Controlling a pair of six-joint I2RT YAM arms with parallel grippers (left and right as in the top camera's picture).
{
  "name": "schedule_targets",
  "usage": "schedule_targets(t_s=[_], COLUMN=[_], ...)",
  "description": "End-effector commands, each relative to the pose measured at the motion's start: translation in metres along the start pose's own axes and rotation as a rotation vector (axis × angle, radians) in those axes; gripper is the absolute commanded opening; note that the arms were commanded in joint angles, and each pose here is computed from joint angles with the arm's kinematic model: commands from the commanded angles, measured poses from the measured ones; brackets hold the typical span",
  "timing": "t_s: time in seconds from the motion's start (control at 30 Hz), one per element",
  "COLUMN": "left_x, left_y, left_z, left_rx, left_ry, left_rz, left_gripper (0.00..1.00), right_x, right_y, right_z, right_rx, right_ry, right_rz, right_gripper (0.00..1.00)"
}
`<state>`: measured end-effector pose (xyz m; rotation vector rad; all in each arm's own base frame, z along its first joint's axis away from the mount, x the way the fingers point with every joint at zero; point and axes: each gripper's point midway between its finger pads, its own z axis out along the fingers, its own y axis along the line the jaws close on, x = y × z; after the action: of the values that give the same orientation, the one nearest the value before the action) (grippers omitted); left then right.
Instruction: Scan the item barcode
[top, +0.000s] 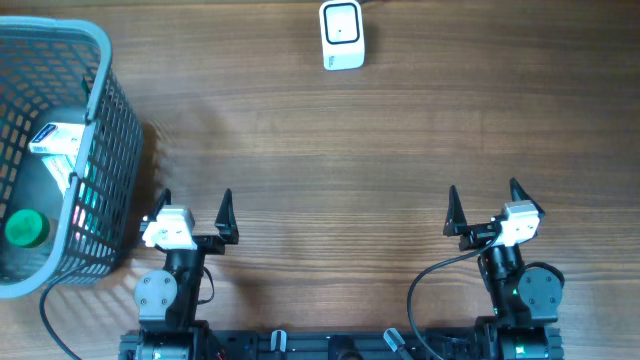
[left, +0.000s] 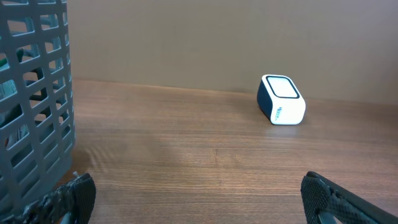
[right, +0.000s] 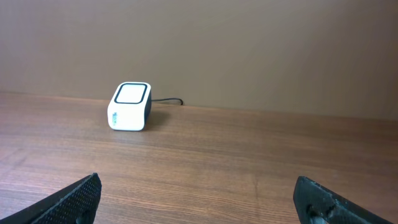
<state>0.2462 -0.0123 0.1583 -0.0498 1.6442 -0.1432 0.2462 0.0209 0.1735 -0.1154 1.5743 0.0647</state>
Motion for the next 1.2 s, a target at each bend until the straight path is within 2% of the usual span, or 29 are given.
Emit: schedule_targets(t_s=[0.0, 0.23, 0.37, 0.47, 0.53, 0.83, 1.03, 1.17], left_x=[0.004, 0.002, -0.007, -0.018, -0.034, -0.111, -0.204, -0.206], left_y=[-0.002, -0.009, -0.045, -0.055, -0.064, -0.077, -0.082, -0.091], left_z=[0.000, 0.000, -0.007, -0.014, -0.022, -0.049, -0.022, -0.007], left_rx=[0.013, 0.056, 0.262, 0.314, 0.356, 0.362, 0.312, 0.352], left_ry=[0.012, 0.008, -0.013, -0.003, -0.010, 0.058, 0.210, 0.314], left_rz=[0.019, 0.015, 0.022, 0.019, 0.023, -0.038, -0.067, -0.096], left_gripper=[1.00, 1.00, 1.00, 1.00, 1.00, 1.00, 1.00, 1.00], right_x=[-0.001, -0.001, -0.001, -0.001, -0.001, -0.001, -0.001, -0.001], right_y=[0.004, 0.004, 0.004, 0.004, 0.004, 0.004, 0.004, 0.004], right_z=[0.000, 0.000, 0.000, 0.000, 0.000, 0.000, 0.000, 0.000], right_rx=[-0.020, -0.020, -0.020, -0.020, -0.020, -0.020, -0.020, -0.020], right_ry=[-0.003, -0.004, -0.003, -0.004, -0.003, -0.004, -0.004, -0.004], right_rz=[-0.019, -0.019, -0.019, -0.019, -0.019, -0.019, -0.019, -0.020], right_gripper=[1.00, 1.00, 1.00, 1.00, 1.00, 1.00, 1.00, 1.00])
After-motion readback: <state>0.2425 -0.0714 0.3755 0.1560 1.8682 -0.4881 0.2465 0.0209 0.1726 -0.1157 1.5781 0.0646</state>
